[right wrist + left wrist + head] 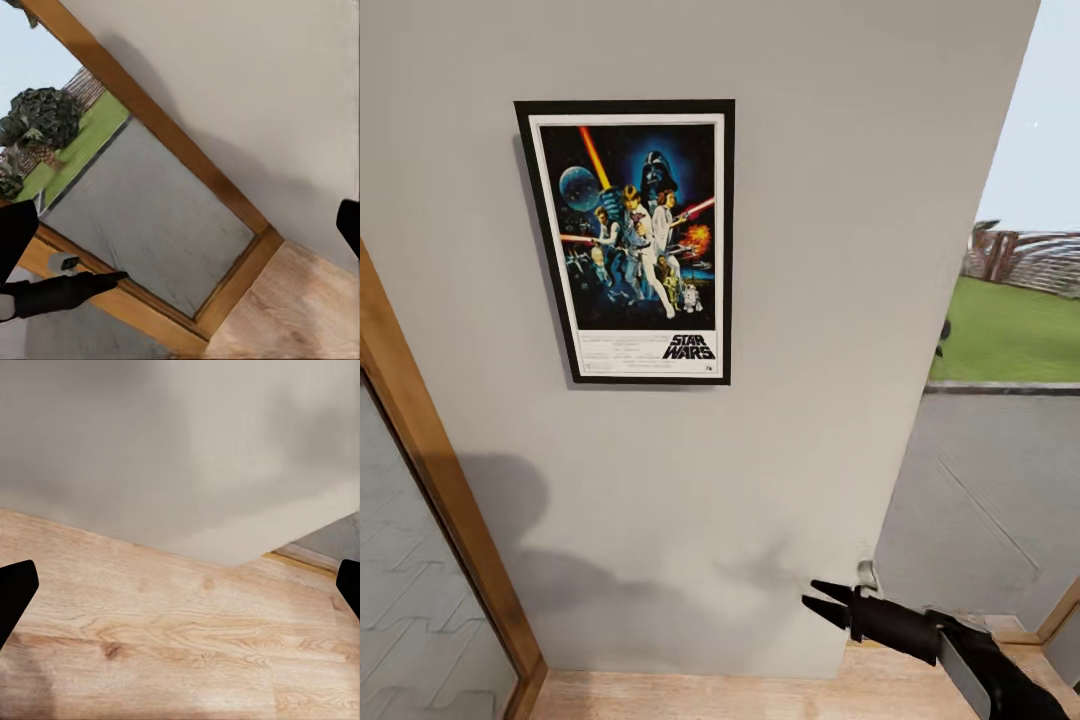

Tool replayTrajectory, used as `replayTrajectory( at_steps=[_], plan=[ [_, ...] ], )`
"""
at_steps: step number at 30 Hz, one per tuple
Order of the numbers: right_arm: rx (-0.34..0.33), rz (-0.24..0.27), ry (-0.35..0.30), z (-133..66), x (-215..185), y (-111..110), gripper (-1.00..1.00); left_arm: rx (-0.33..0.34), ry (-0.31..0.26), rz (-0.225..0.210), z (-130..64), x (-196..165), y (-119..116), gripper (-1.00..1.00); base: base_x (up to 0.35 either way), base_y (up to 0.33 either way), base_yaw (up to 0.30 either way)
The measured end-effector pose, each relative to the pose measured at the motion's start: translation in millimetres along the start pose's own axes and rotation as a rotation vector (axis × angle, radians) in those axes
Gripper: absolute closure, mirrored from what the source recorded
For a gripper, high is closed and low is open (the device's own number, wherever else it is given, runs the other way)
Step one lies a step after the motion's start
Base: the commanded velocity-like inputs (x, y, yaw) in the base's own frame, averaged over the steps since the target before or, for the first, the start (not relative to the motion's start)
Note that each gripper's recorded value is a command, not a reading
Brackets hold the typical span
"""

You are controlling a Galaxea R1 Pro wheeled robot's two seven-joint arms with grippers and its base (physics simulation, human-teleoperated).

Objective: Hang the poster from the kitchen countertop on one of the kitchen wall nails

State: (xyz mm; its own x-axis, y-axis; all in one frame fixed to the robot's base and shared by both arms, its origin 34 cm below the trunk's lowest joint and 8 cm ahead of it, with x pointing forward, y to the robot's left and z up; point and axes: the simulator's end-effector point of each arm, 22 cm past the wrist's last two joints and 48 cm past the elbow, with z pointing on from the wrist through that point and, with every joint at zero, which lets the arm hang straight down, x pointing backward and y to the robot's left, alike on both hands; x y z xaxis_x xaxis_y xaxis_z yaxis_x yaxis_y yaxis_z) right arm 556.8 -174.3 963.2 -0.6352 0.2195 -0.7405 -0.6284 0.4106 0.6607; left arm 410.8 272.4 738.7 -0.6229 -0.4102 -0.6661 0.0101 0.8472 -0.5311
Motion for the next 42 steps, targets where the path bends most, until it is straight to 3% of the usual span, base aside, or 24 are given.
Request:
replayTrajectory(
  at_steps=[5,9,10,16,19,21,22,23,24,26,28,30,34,42],
  plan=[
    [0.098,0.056,0.013,-27.3,52,-33,-1.0,-0.011,0.003,0.001,-0.3,1,3,-1.0,0.0,0.0,0.0],
    [0.207,0.146,0.042,-60.8,116,-54,-1.0,-0.12,0.007,0.004,-1.5,2,26,-1.0,0.0,0.0,0.0],
    [0.241,0.181,0.06,-72.3,138,-57,-1.0,-0.186,0.008,0.005,-3.3,3,40,-1.0,0.0,0.0,0.0],
    [0.339,0.279,0.123,-110.5,206,-56,-1.0,-0.373,0.014,0.005,-12.5,6,75,-1.0,0.0,0.0,0.0],
    [0.409,0.309,0.151,-129.7,233,-59,-1.0,-0.422,0.017,0.005,-16.4,7,85,-1.0,0.0,0.0,0.0],
    [0.513,0.324,0.186,-149.3,256,-70,-1.0,-0.466,0.019,0.004,-20.5,8,93,-1.0,0.0,0.0,0.0],
    [0.596,0.33,0.213,-163.7,271,-80,-1.0,-0.494,0.022,0.004,-23.9,10,98,-1.0,0.0,0.0,0.0],
    [0.693,0.334,0.241,-179.5,286,-91,-1.0,-0.52,0.028,0.004,-28.8,14,103,-1.0,0.0,0.0,0.0],
    [0.902,0.335,0.297,-211.9,312,-112,-1.0,-0.552,0.04,0.002,-36.7,21,110,-1.0,0.0,0.0,0.0],
    [1.021,0.331,0.324,-227.7,323,-122,-1.0,-0.56,0.044,0.003,-38.8,23,111,-1.0,0.0,0.0,0.0],
    [1.253,0.318,0.383,-252.7,343,-133,-1.0,-0.568,0.047,0.002,-40.9,25,113,-1.0,0.0,0.0,0.0],
    [1.396,0.309,0.417,-266.6,352,-133,-1.0,-0.571,0.047,0.002,-41.6,26,113,-1.0,0.0,0.0,0.0],
    [1.474,0.306,0.43,-274.1,356,-131,-1.0,-0.572,0.048,0.002,-42.0,26,114,-1.0,0.0,0.0,0.0],
    [1.489,0.306,0.432,-275.6,357,-131,-1.0,-0.573,0.047,0.003,-42.1,26,114,-1.0,0.0,0.0,0.0]
  ],
)
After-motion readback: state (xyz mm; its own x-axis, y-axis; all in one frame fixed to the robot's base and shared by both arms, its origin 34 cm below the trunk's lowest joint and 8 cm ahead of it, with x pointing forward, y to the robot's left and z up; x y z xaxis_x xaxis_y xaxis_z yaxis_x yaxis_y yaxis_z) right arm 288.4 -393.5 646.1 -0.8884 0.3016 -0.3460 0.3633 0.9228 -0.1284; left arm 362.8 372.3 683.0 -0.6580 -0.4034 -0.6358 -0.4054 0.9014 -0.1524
